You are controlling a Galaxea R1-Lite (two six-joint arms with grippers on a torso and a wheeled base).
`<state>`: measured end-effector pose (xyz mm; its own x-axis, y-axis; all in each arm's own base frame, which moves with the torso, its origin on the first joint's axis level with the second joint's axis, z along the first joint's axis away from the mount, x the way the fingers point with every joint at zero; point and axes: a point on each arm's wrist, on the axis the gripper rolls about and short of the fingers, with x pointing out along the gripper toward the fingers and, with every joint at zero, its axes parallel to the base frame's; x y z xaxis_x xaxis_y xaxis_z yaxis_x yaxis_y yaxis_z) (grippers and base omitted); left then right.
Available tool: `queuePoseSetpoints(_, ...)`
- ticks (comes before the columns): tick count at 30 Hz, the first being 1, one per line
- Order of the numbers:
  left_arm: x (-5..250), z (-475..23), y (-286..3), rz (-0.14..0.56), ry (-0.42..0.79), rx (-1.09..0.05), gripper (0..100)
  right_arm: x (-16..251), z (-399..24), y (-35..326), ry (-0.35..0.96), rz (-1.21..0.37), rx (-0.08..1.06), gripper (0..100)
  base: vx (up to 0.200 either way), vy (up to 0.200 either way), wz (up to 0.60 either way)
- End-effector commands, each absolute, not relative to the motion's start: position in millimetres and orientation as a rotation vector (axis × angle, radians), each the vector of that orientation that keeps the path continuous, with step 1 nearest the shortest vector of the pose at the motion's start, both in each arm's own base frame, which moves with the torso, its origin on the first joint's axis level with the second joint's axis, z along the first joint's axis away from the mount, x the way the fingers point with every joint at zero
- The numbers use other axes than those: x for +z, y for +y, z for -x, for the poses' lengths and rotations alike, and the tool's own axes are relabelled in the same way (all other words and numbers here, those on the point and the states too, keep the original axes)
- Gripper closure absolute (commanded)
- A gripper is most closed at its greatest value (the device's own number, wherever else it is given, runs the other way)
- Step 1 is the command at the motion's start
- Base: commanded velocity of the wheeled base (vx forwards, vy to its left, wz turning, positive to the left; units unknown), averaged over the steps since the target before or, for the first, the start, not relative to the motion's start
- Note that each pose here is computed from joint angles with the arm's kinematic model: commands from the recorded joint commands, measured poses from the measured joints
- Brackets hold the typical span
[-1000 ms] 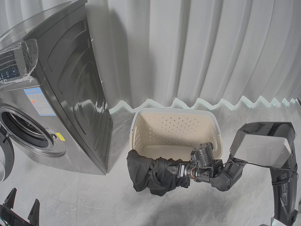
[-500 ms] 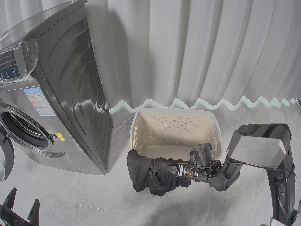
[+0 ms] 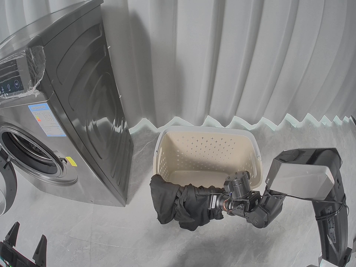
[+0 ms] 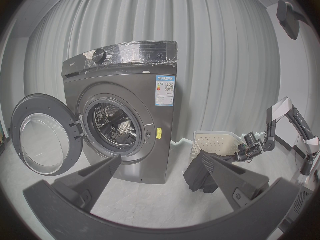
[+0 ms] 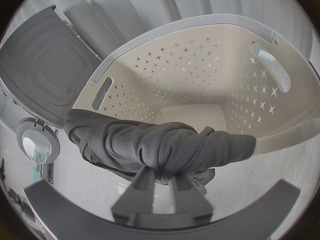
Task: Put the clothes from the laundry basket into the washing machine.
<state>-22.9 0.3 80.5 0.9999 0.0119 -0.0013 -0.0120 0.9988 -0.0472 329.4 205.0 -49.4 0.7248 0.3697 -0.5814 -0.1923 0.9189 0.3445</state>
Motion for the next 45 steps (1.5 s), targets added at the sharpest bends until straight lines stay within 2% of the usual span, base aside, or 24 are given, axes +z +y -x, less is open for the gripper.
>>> queuePoseSetpoints(1, 75.7, 22.7, 0.3, 0.048, 0.004, 0.012, 0, -46.6, -328.2, 205.9, 0.692, -0.270, 0.319, 100, 0.000, 0.000, 0.00)
queuePoseSetpoints(7, 75.7, 22.7, 0.3, 0.048, 0.004, 0.012, 0, -44.1, -325.2, 204.7, 0.685, -0.269, 0.324, 100, 0.000, 0.000, 0.00)
queuePoseSetpoints(14, 76.1, 22.8, 0.3, 0.048, 0.003, 0.012, 0, -11.1, -309.8, 199.1, 0.596, -0.276, 0.375, 100, 0.000, 0.000, 0.00)
queuePoseSetpoints(15, 75.7, 22.7, 0.3, 0.048, 0.004, 0.012, 0, 0.9, -303.3, 195.7, 0.584, -0.281, 0.383, 100, 0.000, 0.000, 0.00)
queuePoseSetpoints(20, 75.7, 22.7, 0.3, 0.048, 0.004, 0.012, 0, 27.8, -286.9, 189.4, 0.529, -0.300, 0.411, 100, 0.000, 0.000, 0.00)
queuePoseSetpoints(36, 75.7, 22.7, 0.3, 0.048, 0.004, 0.012, 0, 65.9, -253.8, 180.6, 0.417, -0.315, 0.481, 100, 0.000, 0.000, 0.00)
queuePoseSetpoints(43, 75.7, 22.7, 0.3, 0.048, 0.004, 0.012, 0, 90.0, -241.9, 173.5, 0.292, -0.281, 0.514, 100, 0.000, 0.000, 0.00)
queuePoseSetpoints(45, 75.7, 22.7, 0.3, 0.048, 0.004, 0.012, 0, 99.6, -237.5, 169.6, 0.221, -0.260, 0.526, 100, 0.000, 0.000, 0.00)
